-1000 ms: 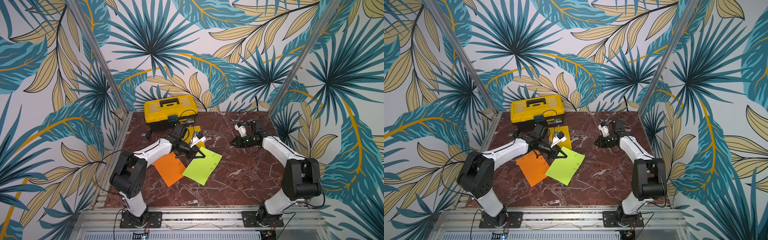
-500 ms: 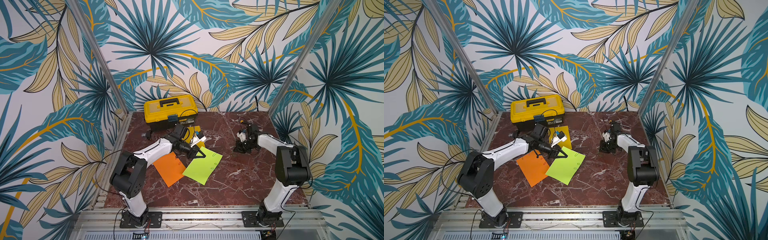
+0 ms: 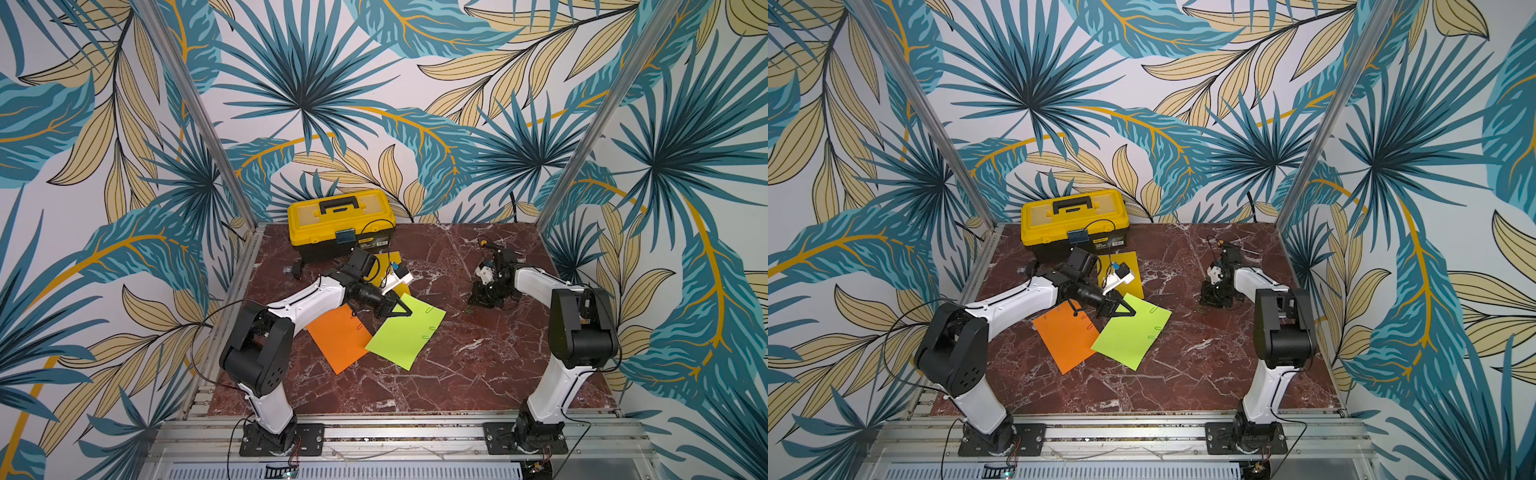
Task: Unclip the paperclips from the documents
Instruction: Place the paper clip at the center of the board.
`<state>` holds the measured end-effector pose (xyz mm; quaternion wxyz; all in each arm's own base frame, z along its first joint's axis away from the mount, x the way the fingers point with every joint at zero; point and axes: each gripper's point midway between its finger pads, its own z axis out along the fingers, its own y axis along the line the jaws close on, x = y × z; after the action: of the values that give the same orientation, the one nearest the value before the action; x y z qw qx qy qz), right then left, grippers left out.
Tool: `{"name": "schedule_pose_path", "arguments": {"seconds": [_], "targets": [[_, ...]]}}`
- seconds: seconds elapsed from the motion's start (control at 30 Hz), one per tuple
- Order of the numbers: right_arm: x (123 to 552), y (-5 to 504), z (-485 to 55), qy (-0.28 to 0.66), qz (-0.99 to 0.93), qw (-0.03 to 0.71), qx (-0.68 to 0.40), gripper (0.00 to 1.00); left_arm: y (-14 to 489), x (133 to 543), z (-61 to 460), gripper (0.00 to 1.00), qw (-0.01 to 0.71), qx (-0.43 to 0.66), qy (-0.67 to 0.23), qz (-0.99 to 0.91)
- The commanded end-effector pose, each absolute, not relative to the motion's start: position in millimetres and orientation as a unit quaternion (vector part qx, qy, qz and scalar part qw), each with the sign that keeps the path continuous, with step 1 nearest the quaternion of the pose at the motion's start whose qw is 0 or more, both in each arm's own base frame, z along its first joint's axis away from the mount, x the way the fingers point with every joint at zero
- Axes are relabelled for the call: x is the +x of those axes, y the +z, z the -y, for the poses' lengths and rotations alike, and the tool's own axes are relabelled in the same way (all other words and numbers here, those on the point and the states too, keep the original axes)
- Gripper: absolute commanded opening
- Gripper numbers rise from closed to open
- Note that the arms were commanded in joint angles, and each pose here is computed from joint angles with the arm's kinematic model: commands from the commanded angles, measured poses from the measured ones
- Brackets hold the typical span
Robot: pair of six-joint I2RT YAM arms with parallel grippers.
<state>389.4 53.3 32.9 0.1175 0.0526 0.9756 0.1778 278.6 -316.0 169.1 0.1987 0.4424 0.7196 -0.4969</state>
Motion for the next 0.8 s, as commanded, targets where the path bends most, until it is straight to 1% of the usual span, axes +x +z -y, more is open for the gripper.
{"name": "schedule_pose_path", "arguments": {"seconds": [0.0,0.17,0.3,0.6,0.63,0.77], "targets": [[388.2,35.7,-52.1,0.177,-0.976,0.112,0.054,0.21,185.3,280.2,318.5,0.0,0.214,0.451,-0.496,-0.711],[387.6,49.0,-57.5,0.193,-0.972,0.127,0.041,0.27,186.8,281.2,317.9,0.0,0.216,0.449,-0.494,-0.712],[384.8,68.3,-68.5,0.226,-0.961,0.157,0.019,0.31,189.8,282.1,317.1,0.0,0.22,0.449,-0.494,-0.711],[361.8,131.5,-112.4,0.358,-0.886,0.287,-0.059,0.46,211.3,290.6,307.1,0.0,0.237,0.438,-0.511,-0.701],[362.1,141.6,-115.7,0.369,-0.873,0.312,-0.07,0.48,214.5,291.2,306.1,0.0,0.239,0.436,-0.513,-0.699],[344.1,167.7,-136.4,0.429,-0.823,0.353,-0.114,0.55,224.8,293.4,302.7,0.0,0.245,0.433,-0.521,-0.694]]}}
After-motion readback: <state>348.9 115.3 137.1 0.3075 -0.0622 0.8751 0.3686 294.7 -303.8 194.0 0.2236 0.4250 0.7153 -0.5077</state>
